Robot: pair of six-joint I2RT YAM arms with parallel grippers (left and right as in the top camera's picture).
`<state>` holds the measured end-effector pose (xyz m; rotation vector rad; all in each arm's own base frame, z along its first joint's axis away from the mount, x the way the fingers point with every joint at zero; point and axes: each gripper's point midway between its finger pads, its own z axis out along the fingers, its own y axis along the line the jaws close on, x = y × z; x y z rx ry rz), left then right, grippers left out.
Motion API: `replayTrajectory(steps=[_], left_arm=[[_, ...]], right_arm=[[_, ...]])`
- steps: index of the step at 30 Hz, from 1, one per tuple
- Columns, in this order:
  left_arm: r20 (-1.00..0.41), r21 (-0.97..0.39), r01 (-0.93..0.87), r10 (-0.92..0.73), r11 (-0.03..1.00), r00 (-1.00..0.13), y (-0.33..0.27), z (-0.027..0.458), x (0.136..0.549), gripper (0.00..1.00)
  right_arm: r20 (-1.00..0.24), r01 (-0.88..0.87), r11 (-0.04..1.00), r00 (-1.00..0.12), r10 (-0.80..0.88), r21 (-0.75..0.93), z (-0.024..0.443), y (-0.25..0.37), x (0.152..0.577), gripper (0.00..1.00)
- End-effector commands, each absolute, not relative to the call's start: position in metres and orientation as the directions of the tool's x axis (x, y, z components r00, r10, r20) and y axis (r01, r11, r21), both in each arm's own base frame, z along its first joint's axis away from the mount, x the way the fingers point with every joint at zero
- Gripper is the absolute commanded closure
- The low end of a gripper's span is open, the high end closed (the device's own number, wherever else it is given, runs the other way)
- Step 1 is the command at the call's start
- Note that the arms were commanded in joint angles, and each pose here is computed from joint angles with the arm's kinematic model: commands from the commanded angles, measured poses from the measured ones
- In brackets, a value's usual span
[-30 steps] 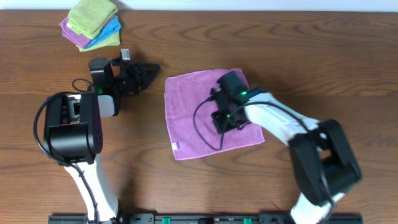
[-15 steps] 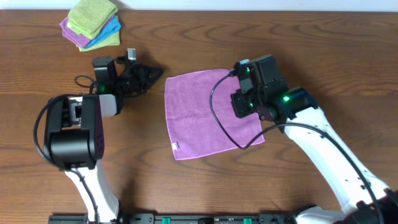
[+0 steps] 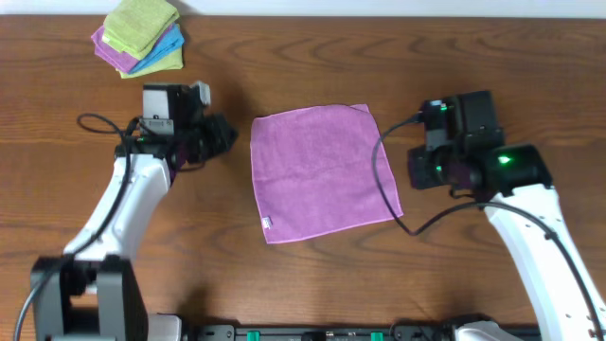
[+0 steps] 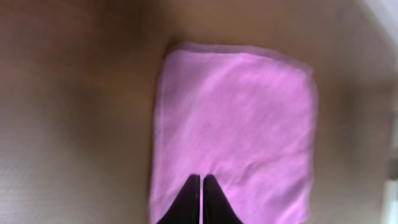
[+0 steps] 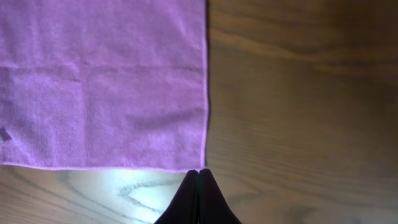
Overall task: Fold the cloth
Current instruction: 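Move both grippers down to the cloth's two lower corners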
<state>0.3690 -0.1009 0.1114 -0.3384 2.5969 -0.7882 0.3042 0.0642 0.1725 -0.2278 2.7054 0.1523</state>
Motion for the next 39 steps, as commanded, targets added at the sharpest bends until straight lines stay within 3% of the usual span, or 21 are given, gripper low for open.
replayTrajectory(steps=[1, 7, 13, 20, 26, 32, 39], left_arm=[[-0.362, -0.408, -0.102, -0.263, 0.907, -0.894, -0.09, 0.111, 0.352, 0.94], [-0.248, -0.284, -0.166, -0.24, 0.944, -0.939, -0.093, 0.109, 0.294, 0.94], [-0.133, -0.229, -0.315, -0.35, 0.921, -0.927, -0.075, 0.092, 0.237, 0.94], [-0.2, -0.322, -0.376, -0.45, 0.869, -0.87, -0.075, 0.082, 0.182, 0.94], [-0.1, -0.512, -0.426, -0.544, 0.746, -0.833, -0.101, 0.042, 0.17, 0.94], [-0.12, -0.585, -0.391, -0.552, 0.711, -0.825, -0.112, 0.031, 0.186, 0.59], [-0.08, -0.649, -0.366, -0.538, 0.667, -0.839, -0.133, 0.026, 0.209, 0.55]], right_arm=[[-0.414, -0.195, 0.975, -0.9, -0.134, 0.108, 0.171, 0.055, 0.301, 0.99], [-0.385, -0.159, 0.95, -0.922, -0.046, 0.267, 0.159, 0.044, 0.294, 0.99], [-0.363, -0.076, 0.92, -0.929, 0.076, 0.386, 0.144, 0.029, 0.29, 0.98], [-0.345, -0.03, 0.909, -0.93, 0.127, 0.415, 0.131, 0.023, 0.282, 0.99], [-0.276, 0.053, 0.869, -0.937, 0.214, 0.492, 0.095, 0.033, 0.271, 0.95], [-0.204, 0.117, 0.858, -0.947, 0.248, 0.5, 0.07, 0.036, 0.255, 0.73], [-0.206, 0.139, 0.853, -0.939, 0.275, 0.502, 0.059, 0.035, 0.254, 0.68]])
